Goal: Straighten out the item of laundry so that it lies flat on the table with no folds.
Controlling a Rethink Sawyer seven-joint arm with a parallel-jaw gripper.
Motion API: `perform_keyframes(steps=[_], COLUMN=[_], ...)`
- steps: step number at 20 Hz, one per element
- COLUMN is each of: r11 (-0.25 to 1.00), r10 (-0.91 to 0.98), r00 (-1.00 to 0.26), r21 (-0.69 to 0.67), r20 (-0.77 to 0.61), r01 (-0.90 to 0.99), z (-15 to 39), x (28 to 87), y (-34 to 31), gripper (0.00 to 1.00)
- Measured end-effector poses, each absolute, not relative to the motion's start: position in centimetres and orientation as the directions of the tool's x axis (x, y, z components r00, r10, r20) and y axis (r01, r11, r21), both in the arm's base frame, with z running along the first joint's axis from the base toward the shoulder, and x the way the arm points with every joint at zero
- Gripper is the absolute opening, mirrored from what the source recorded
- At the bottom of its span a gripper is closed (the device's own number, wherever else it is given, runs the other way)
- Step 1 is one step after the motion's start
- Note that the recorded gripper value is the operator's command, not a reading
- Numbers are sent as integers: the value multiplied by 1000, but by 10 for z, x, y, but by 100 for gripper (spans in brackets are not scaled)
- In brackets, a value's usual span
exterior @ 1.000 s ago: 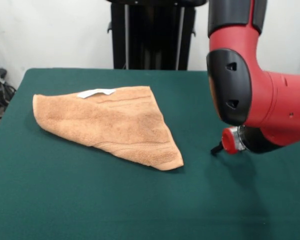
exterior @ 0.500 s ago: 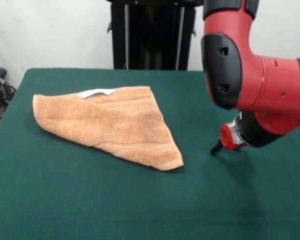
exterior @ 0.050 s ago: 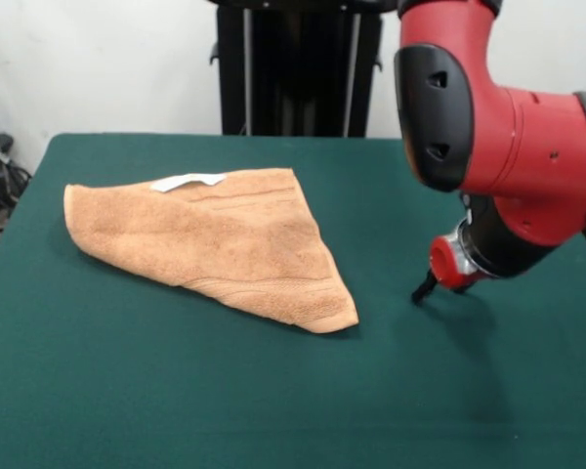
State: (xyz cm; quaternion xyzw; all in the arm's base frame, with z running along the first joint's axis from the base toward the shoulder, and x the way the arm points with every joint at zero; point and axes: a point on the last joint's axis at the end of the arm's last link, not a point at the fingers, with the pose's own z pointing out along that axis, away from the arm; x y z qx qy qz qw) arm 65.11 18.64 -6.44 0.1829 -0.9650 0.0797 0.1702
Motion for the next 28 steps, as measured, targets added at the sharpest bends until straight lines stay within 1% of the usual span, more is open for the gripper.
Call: perform_keyframes(steps=[12, 19, 23, 28], r11=[836, 766, 697, 654], r10=[-435, -494, -543, -575], r00=[-837, -819, -799, -784], r21=[-197, -298, -393, -446], r20=[333, 293, 257, 232], r01=[-513, -569, -600, -611], z=[-62, -62, -62, -64], x=[641, 628, 616, 611], y=[204, 216, 224, 227], gripper=[100, 100, 100, 100])
